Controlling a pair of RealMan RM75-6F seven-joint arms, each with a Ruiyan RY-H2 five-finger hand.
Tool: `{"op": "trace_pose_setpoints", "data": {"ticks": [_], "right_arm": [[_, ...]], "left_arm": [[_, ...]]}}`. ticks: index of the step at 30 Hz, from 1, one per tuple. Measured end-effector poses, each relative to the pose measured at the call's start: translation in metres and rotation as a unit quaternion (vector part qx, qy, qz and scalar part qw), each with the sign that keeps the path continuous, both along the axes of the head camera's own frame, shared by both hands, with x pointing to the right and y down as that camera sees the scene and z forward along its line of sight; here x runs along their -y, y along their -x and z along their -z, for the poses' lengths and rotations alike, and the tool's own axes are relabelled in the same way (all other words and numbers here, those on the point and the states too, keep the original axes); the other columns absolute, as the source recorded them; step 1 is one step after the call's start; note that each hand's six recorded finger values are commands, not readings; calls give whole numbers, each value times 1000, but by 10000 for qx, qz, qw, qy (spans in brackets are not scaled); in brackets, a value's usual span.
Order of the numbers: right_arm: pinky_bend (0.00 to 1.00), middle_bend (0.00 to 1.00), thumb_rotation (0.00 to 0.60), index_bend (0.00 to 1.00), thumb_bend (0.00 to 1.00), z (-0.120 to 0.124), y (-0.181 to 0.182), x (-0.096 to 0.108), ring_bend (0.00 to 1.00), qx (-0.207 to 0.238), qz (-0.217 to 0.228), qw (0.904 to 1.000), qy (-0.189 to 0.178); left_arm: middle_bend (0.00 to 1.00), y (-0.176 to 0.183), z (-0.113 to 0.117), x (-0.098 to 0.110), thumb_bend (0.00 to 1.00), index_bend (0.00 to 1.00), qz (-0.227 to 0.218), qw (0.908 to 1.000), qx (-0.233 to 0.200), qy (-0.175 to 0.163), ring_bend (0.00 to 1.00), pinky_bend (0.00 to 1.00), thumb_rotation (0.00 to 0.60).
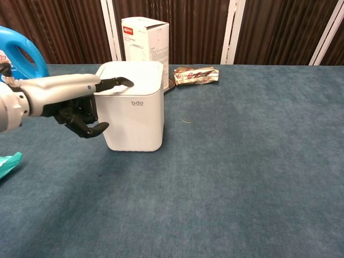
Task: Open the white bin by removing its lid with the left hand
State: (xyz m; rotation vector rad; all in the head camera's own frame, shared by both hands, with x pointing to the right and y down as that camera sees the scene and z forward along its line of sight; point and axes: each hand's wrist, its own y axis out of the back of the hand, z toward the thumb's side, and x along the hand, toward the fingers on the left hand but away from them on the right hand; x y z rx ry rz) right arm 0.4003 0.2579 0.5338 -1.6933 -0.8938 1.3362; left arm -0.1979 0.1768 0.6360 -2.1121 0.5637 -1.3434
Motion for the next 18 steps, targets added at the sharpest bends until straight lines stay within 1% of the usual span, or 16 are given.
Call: {"op": "trace_pose_setpoints", "data": {"ticks": [3, 4, 7, 9, 10, 11, 12, 13, 14, 15, 17, 18], "right_arm": [[0, 0, 600, 0, 84, 1, 0, 0, 0, 4, -7, 10000, -18], [0, 0, 600, 0, 84, 2, -1, 0, 0, 4, -11, 10000, -24], [0, 0, 600, 0, 84, 2, -1, -1, 0, -4, -15, 10000, -31], [0, 0, 600, 0, 84, 1, 0, -1, 0, -18, -10, 10000, -22], [0, 0, 600, 0, 84, 1, 0, -1, 0, -24, -8, 10000, -20], [0, 0, 600, 0, 84, 1, 0, -1, 0, -30, -8, 10000, -16], [0, 0, 600, 0, 84, 0, 0, -2, 0, -36, -8, 10000, -12], [0, 0, 600, 0, 84, 0, 1, -2, 0, -40, -8, 10000, -14], [0, 0, 600, 0, 84, 0, 1, -2, 0, -45, -7, 10000, -14], [0, 0, 600, 0, 84, 0, 1, -2, 0, -52, -5, 10000, -13], [0, 0, 600, 0, 84, -1, 2, -2, 0, -68, 7, 10000, -11], [0, 0, 600, 0, 84, -1, 3, -3, 0, -69, 16, 10000, -10]], "left_arm": [[1000, 1, 19, 7, 504, 0, -101, 9986, -117, -511, 994, 1000, 600], [1000, 4, 28, 9, 504, 0, -124, 9972, -157, -726, 990, 1000, 600], [998, 15, 50, 13, 505, 0, -122, 9924, -235, -1204, 949, 1000, 600], [954, 25, 61, 12, 502, 0, -94, 9892, -283, -1432, 884, 999, 600], [909, 32, 67, 10, 501, 0, -74, 9872, -315, -1561, 841, 987, 600], [827, 38, 71, 7, 500, 0, -61, 9857, -331, -1649, 768, 945, 600], [755, 45, 75, 4, 498, 0, -48, 9843, -334, -1730, 704, 893, 600], [632, 56, 78, -2, 490, 0, -30, 9828, -306, -1823, 587, 778, 600], [487, 66, 80, -8, 479, 0, -15, 9818, -256, -1881, 443, 622, 600], [411, 77, 80, -15, 470, 0, 2, 9810, -180, -1931, 365, 532, 600], [218, 105, 79, -31, 451, 0, 53, 9785, 89, -2059, 170, 296, 600], [133, 116, 78, -36, 445, 0, 73, 9765, 207, -2142, 87, 201, 600]]}}
